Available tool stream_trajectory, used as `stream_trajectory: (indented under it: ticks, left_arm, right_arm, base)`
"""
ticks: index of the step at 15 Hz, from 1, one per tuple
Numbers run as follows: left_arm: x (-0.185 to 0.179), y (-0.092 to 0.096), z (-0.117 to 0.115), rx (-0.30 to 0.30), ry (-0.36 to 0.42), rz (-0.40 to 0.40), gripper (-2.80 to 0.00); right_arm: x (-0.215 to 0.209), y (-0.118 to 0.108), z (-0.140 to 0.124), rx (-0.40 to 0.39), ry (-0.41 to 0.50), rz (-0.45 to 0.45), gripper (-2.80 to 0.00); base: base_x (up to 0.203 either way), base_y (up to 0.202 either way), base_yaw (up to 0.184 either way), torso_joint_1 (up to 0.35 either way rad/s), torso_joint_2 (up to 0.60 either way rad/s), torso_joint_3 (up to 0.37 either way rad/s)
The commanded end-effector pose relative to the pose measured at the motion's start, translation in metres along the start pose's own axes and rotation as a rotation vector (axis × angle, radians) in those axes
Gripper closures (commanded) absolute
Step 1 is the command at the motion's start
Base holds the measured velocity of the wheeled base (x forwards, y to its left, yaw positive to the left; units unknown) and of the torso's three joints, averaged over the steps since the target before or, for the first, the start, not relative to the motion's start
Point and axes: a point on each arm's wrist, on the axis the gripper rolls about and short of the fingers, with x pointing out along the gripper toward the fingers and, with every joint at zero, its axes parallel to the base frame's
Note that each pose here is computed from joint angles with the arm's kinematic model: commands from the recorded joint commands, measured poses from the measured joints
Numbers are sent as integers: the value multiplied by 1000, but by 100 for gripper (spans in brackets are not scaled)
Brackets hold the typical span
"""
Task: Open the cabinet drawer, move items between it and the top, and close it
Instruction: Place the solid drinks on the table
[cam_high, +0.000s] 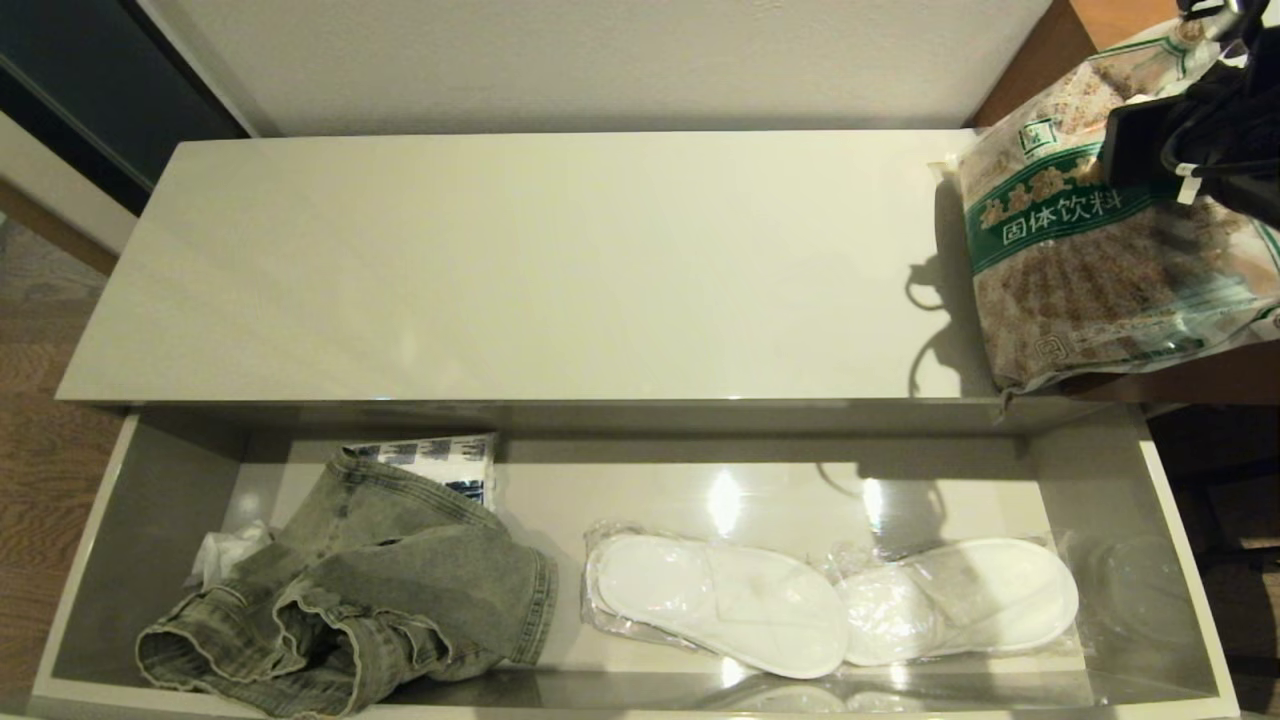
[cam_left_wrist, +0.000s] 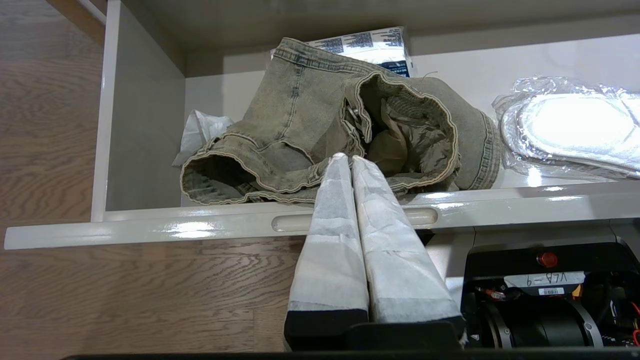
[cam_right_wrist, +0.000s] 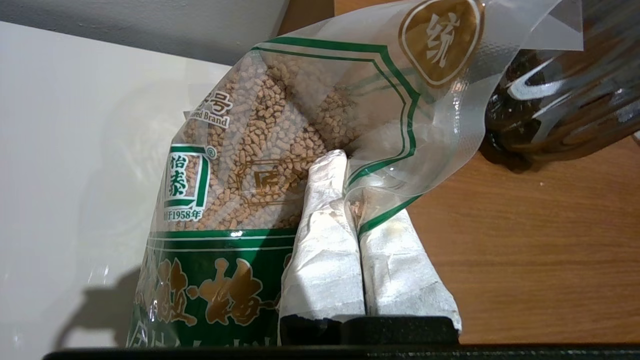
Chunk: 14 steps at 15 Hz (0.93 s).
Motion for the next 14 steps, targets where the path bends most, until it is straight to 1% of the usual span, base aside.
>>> stream_trajectory:
  ticks: [1,3,4,7,11,12,14]
  left_arm:
    - [0,0,0,0,0,1,0]
    - [0,0,0,5,1,-1,0]
    - [0,0,0,6,2,-2,0]
    - [0,0,0,8,1,-3,0]
    - [0,0,0,9,2,-3,0]
    - [0,0,0,8,2,-2,0]
    - [0,0,0,8,2,-2,0]
  right_arm:
    - [-2,-3,5,2,-48,-19,0]
    - [-17,-13,18,15,-86,-30,0]
    - [-25,-18,23,14,-85,-28,0]
    - [-40,-24,22,-8,-13,5,0]
    - [-39,-23,21,-13,-3,2,0]
    - [-36,-22,19,-16,2,-4,-280]
    - [-35,-20,16,-16,9,0,-280]
  base:
    - [0,0,0,0,0,0]
    - [0,0,0,0,0,0]
    - [0,0,0,0,0,0]
    - [0,0,0,0,0,0]
    - [0,0,0,0,0,0]
    - [0,0,0,0,0,0]
    - [0,0,0,0,0,0]
